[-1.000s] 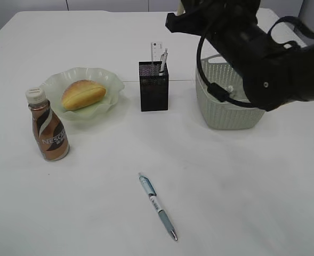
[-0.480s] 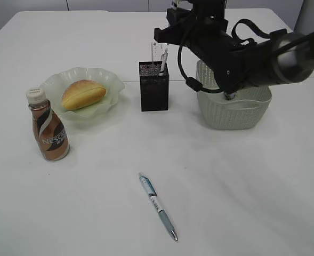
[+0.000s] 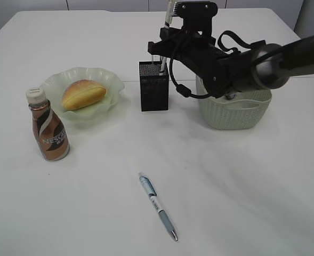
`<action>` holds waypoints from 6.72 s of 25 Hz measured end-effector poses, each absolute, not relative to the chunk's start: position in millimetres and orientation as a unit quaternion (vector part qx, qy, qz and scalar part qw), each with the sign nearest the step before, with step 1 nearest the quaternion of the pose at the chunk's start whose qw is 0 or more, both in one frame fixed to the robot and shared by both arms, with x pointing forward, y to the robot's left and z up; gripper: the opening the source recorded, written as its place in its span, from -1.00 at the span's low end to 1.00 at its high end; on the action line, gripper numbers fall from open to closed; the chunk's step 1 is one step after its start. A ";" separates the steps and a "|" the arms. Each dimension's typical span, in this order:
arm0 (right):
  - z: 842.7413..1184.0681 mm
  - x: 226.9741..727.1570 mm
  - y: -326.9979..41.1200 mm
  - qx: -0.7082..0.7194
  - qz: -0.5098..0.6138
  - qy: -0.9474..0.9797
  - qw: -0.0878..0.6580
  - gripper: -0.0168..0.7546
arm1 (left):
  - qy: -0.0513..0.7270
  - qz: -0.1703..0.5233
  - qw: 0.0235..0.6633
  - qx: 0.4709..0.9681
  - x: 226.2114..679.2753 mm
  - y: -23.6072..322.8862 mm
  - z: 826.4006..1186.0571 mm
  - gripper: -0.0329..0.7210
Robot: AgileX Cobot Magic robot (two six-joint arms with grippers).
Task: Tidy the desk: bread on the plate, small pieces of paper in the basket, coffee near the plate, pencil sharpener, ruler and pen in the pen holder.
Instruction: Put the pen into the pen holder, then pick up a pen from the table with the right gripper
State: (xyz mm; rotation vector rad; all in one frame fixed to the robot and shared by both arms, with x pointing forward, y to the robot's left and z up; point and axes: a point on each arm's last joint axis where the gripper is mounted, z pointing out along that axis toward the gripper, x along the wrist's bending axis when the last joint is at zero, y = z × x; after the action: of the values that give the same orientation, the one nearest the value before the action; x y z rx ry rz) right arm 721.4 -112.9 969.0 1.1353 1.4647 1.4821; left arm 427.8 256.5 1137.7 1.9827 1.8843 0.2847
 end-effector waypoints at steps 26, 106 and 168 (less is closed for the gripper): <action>957.4 729.7 -102.7 0.407 0.535 0.644 0.365 -0.49 | 0.672 0.102 0.194 0.707 427.9 256.7 1137.7 -0.01; 939.5 552.0 -38.4 0.504 -0.028 0.861 -0.059 -0.02 | 0.674 0.081 0.208 0.704 426.9 252.4 1137.9 -0.03; 891.3 563.9 -28.4 0.513 -0.011 0.857 -0.055 -0.59 | 0.674 0.084 0.206 0.705 427.0 253.0 1137.9 -0.03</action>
State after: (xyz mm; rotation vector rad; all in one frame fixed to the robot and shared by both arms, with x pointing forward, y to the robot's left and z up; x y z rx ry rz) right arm 563.9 -28.4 891.3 1.6691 2.7893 -0.0362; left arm 427.0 253.0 1137.9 1.9629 1.8768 0.2340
